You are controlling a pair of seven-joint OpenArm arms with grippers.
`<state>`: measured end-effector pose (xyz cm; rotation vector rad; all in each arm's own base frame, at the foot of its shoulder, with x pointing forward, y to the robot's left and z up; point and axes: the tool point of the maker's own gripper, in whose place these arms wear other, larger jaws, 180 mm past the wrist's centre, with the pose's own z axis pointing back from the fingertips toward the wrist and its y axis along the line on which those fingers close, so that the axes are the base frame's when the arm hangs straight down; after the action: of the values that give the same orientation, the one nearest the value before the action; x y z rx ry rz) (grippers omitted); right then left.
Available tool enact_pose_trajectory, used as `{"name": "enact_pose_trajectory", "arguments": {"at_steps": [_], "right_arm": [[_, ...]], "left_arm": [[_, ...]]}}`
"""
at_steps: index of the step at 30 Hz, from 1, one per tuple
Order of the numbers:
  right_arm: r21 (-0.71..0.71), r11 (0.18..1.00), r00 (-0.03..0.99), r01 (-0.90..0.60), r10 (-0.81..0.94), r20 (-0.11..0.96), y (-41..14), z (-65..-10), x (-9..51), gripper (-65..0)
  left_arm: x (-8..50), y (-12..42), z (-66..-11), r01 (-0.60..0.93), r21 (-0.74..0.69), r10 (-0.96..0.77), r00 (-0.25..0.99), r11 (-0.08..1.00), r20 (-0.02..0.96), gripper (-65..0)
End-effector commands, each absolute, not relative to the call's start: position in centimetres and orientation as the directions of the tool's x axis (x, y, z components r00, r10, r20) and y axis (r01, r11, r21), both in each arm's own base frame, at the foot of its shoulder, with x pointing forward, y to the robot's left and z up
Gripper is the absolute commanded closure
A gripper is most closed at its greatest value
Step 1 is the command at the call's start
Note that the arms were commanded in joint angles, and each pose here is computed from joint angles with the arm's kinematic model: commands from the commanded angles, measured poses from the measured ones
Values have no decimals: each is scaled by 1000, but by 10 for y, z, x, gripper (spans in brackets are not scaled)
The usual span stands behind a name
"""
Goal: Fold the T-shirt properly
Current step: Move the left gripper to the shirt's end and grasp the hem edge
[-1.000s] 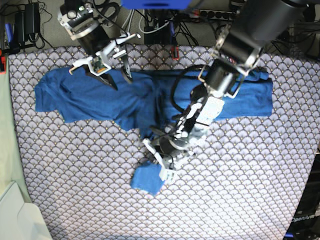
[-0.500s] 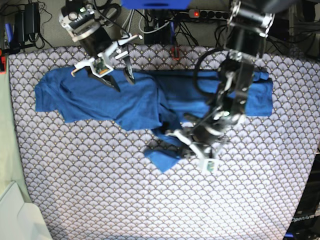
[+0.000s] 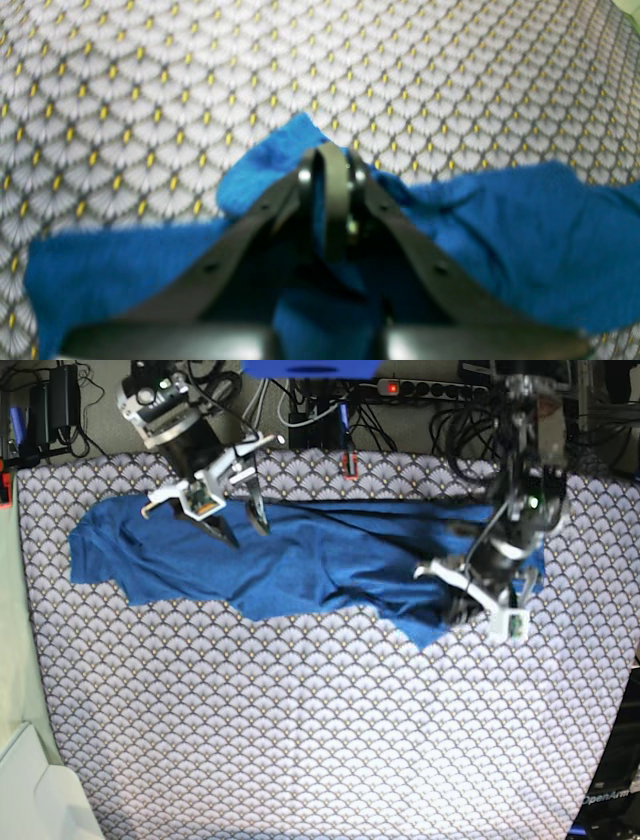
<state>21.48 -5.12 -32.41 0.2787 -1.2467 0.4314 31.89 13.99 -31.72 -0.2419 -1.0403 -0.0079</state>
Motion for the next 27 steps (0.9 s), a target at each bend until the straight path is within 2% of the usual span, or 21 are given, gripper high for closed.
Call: {"name": "enact_pose_trajectory", "arguments": {"at_steps": [1,15,20,27], "right_arm": [[-23,886,216,-463,139,967,-49,-312,216,-256],[-23,885,214,-464,137,967,-49,-312,217,-256],[-23,885,214,-464,137,967,-49,-312,217,-257],[-23,885,214,-464,137,967,-49,-312,217,-258]], "left_arm": [[319,142,-305,125,-190,111,470,974,876,-3],[266,199,-319,5,-113,94,522,994,848,-3],[258,199,-324,48,-104,63,529,993,846,-3],[252,208,-341,-1,-129,107,558,992,823,-4]]}}
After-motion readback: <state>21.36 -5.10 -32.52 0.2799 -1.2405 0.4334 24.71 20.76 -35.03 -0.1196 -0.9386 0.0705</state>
